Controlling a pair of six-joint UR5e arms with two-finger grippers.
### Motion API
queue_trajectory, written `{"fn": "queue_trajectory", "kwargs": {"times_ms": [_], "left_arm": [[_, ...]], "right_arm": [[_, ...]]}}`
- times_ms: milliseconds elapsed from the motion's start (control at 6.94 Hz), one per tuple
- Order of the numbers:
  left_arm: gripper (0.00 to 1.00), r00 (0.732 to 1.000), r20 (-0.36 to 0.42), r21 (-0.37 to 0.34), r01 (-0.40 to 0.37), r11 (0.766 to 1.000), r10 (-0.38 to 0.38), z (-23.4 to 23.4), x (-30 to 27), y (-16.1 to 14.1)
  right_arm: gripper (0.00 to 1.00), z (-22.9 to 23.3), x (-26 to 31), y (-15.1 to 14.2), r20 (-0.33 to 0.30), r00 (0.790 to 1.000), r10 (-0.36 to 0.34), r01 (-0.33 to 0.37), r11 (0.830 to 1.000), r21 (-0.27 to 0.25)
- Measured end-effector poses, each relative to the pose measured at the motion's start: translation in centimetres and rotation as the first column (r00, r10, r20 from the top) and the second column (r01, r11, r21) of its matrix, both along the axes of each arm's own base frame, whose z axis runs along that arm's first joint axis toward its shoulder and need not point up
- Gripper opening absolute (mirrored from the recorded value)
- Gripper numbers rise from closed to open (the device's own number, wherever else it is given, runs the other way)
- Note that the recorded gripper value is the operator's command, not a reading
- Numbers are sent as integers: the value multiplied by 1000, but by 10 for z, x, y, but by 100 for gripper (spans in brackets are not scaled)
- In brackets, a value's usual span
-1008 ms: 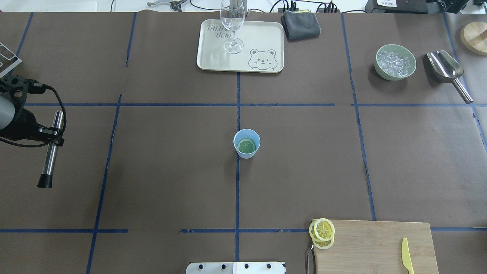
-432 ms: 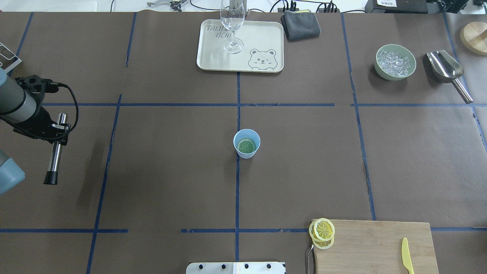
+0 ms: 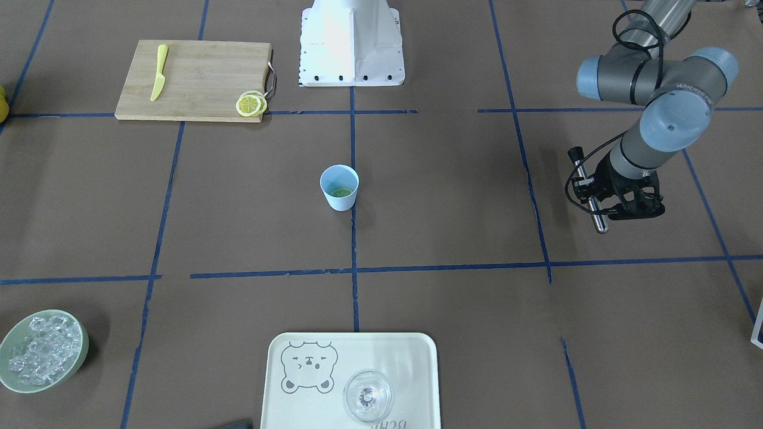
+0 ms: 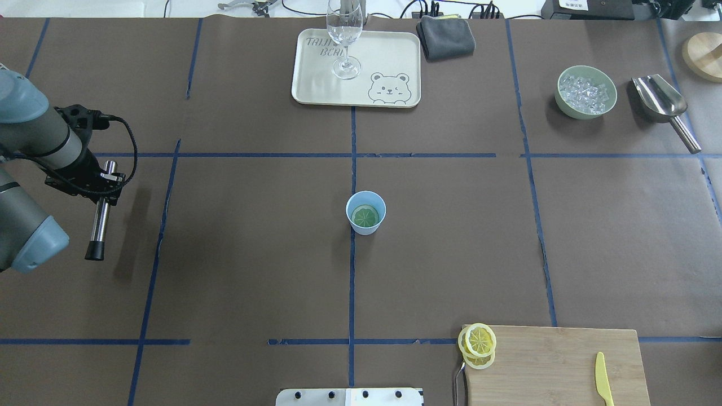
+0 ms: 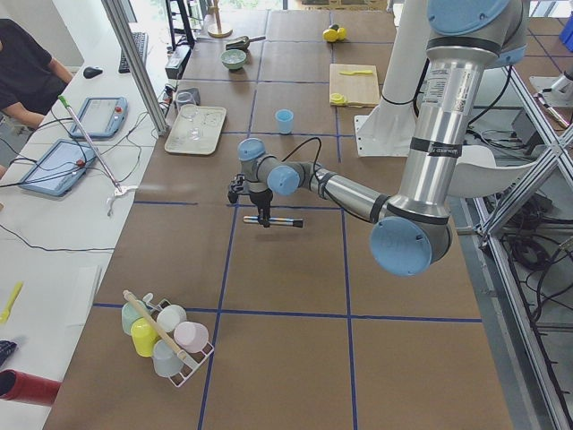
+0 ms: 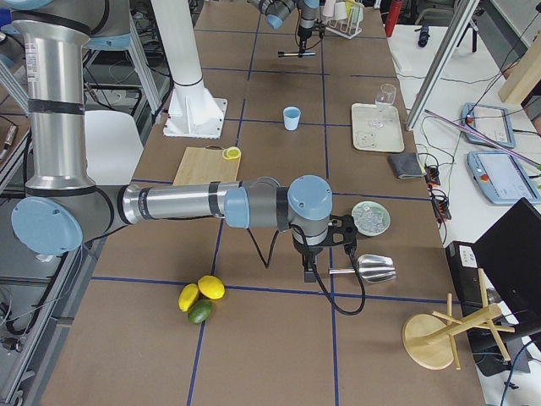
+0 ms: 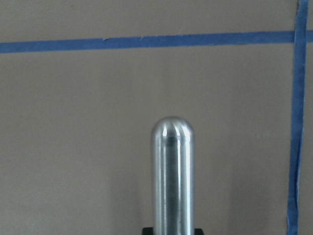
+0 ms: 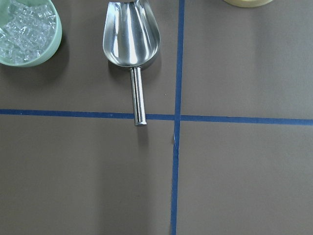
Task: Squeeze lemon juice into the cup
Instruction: 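Lower the muddler upright onto the table and release it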
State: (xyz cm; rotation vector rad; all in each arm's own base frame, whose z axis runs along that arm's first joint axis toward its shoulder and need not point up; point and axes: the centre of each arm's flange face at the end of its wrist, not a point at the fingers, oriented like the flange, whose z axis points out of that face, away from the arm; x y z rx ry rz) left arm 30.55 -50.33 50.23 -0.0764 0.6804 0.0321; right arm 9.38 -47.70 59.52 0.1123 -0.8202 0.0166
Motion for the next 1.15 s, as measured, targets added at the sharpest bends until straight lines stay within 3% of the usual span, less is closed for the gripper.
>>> {"fn": "queue_trajectory", "kwargs": {"times_ms": [720, 864, 1152], "left_arm": [[0, 999, 2, -1, -32, 999, 32, 1, 22, 4], [23, 999, 2, -1, -36, 999, 36, 0, 25, 4], [100, 999, 10, -11, -39, 999, 39, 7, 27, 4]], "right_arm": [[100, -1, 0, 1, -1, 1000, 1, -1, 1000, 0], [100, -1, 0, 1, -1, 1000, 1, -1, 1000, 0], [100, -1, 0, 0, -1, 1000, 2, -2, 1000, 0]]}}
